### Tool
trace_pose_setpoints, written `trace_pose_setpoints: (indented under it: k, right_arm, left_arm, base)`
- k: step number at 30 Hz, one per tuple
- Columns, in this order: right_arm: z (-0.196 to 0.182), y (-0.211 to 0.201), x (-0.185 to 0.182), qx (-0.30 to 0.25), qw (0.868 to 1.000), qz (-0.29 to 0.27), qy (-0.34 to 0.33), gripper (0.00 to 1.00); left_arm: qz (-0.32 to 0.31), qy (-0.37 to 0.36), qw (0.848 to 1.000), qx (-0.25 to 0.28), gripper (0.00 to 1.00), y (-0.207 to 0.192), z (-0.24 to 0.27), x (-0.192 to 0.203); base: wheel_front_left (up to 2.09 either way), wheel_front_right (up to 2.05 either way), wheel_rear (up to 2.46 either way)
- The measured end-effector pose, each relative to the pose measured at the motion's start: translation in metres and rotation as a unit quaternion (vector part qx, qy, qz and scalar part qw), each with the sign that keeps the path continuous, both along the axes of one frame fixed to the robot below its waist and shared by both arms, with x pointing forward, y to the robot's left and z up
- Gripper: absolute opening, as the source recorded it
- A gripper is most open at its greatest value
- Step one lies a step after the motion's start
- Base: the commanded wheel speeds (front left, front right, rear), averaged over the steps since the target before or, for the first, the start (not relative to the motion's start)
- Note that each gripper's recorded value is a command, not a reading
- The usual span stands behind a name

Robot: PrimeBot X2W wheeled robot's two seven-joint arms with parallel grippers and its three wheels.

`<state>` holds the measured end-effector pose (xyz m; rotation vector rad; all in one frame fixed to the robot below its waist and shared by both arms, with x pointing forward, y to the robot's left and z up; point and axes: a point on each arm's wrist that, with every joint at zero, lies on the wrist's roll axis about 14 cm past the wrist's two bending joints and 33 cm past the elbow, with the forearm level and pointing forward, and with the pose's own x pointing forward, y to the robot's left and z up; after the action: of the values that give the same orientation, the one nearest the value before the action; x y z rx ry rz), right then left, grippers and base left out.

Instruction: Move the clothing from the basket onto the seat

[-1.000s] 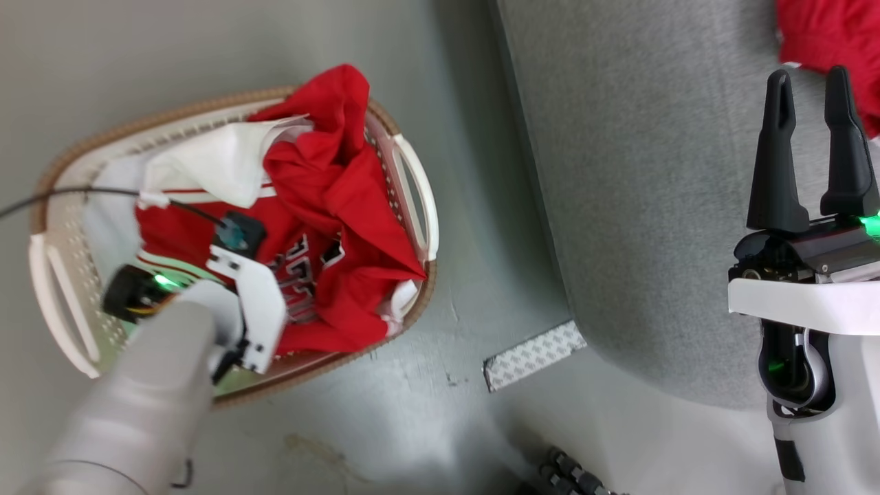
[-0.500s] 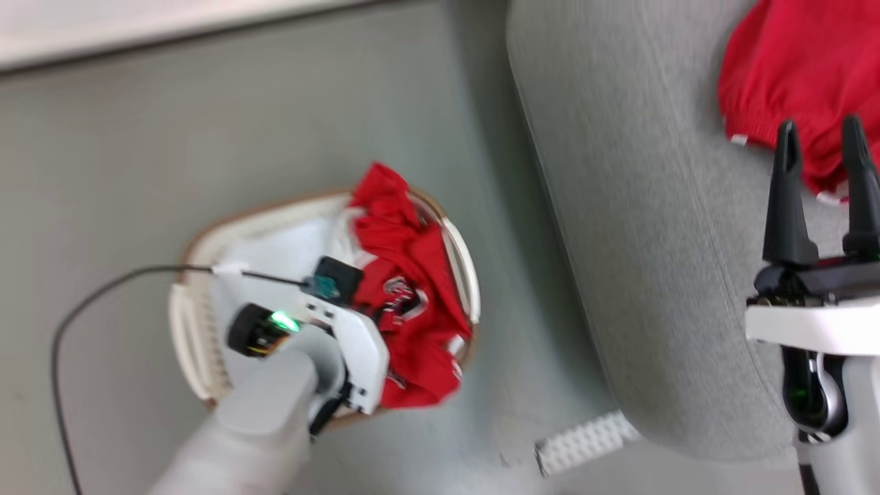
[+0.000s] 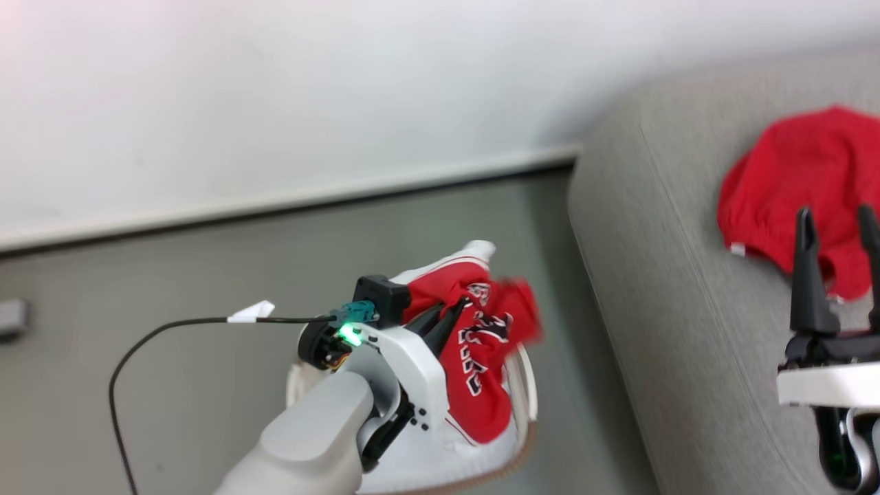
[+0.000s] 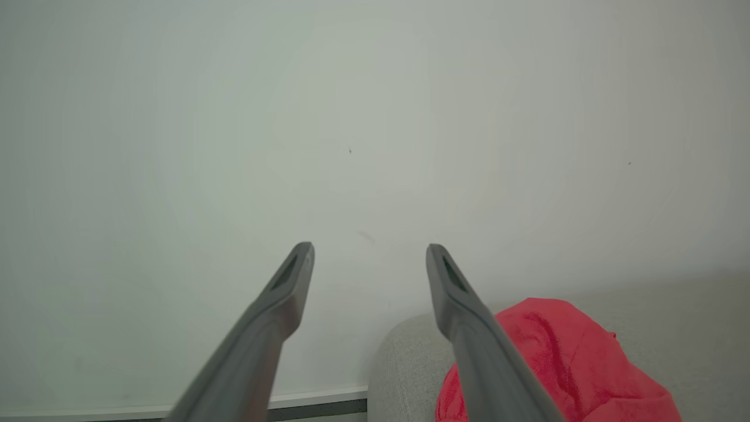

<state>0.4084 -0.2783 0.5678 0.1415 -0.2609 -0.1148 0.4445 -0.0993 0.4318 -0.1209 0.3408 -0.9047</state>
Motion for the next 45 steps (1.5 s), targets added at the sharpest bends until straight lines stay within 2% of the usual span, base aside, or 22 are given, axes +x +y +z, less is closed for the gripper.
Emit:
trace_pose_setpoints:
  k: [7, 18, 22, 30, 37, 45]
  right_arm:
    - [0.016, 0.025, -0.018, 0.018, 0.999, 0.037, -0.026, 1.00]
    - [0.012, 0.084, -0.028, 0.052, 0.992, 0.116, -0.021, 1.00]
    - [0.008, 0.097, -0.029, 0.062, 0.989, 0.131, -0.018, 1.00]
    - [0.009, 0.110, -0.028, 0.059, 0.986, 0.153, -0.018, 1.00]
    - [0.021, 0.136, -0.032, 0.047, 0.978, 0.203, -0.032, 1.00]
    - [0.028, 0.202, -0.049, 0.026, 0.948, 0.317, -0.031, 1.00]
  left_arm:
    - [0.033, -0.103, 0.993, -0.050, 0.00, 0.019, 0.090, 0.000]
    - [0.080, -0.253, 0.957, -0.119, 0.00, 0.058, 0.226, -0.015]
    - [0.093, -0.281, 0.947, -0.123, 0.00, 0.072, 0.254, -0.021]
    - [0.095, -0.270, 0.950, -0.126, 0.00, 0.076, 0.253, -0.031]
    - [0.090, -0.259, 0.954, -0.121, 0.00, 0.073, 0.244, -0.033]
    - [0.085, -0.244, 0.959, -0.119, 0.00, 0.067, 0.234, -0.030]
  base:
    - [0.00, 0.00, 0.00]
    - [0.00, 0.00, 0.00]
    - [0.00, 0.00, 0.00]
    - [0.00, 0.00, 0.00]
    - [0.00, 0.00, 0.00]
    - [0.00, 0.00, 0.00]
